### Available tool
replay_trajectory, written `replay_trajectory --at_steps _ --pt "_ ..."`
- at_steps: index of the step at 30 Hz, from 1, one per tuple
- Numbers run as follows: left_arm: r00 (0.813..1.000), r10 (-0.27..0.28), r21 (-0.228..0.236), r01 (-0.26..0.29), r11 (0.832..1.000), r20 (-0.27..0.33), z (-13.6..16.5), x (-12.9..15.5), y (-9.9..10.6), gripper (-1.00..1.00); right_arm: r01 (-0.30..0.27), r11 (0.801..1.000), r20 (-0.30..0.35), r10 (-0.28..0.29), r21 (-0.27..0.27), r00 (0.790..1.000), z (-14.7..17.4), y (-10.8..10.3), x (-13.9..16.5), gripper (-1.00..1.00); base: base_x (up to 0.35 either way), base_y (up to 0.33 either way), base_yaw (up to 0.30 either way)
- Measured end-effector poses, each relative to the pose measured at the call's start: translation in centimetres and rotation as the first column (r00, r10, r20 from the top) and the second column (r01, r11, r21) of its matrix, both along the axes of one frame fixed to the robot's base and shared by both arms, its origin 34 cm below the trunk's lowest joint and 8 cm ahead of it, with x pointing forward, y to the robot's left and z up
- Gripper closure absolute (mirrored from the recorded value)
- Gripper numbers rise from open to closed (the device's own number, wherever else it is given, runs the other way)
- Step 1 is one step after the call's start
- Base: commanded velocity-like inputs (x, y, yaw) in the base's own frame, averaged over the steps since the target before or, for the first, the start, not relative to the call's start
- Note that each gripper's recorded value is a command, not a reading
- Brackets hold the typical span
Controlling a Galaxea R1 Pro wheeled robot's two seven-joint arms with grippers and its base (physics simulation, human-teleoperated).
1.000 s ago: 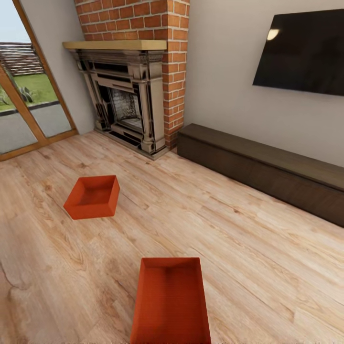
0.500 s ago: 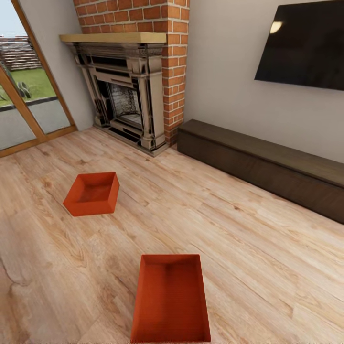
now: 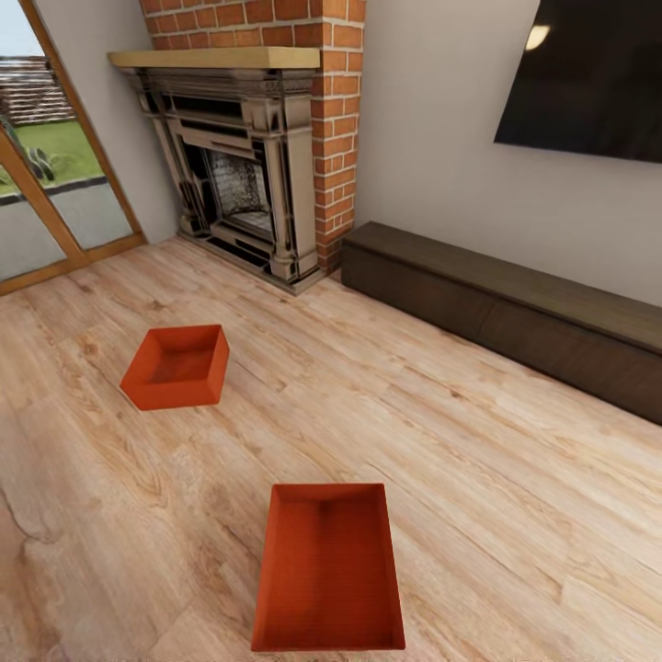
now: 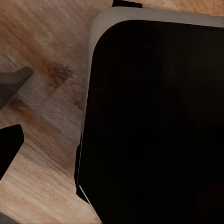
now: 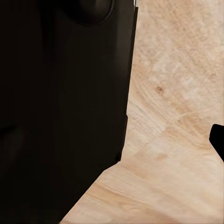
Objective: Move the two storage containers from the living room to the garage. In the garage, place one container on the floor and stack the other container on top of it (either order is fine).
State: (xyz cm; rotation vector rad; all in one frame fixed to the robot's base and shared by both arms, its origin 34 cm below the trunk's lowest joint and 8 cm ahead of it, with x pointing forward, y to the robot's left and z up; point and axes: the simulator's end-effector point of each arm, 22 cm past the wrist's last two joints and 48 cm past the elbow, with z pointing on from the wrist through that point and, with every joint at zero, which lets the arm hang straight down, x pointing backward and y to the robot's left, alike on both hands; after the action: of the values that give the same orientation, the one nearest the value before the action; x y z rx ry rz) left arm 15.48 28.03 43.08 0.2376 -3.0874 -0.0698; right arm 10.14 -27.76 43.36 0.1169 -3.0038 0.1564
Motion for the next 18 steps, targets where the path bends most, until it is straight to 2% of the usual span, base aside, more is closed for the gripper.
replay_trajectory --at_steps 5,18 --pt "1.000 -0.004 0.014 0.004 1.000 -0.005 0.0 -0.2 1.1 -1.00 0.000 1.000 -0.008 0.000 0.000 1.000 0.0 0.0 -0.3 -1.00 0.000 0.000 0.000" --pt "1.000 -0.005 0.018 0.006 1.000 -0.024 0.0 -1.0 1.4 -1.00 0.000 1.000 -0.029 0.000 0.000 1.000 0.1 0.0 -1.1 -1.00 0.000 0.000 0.000"
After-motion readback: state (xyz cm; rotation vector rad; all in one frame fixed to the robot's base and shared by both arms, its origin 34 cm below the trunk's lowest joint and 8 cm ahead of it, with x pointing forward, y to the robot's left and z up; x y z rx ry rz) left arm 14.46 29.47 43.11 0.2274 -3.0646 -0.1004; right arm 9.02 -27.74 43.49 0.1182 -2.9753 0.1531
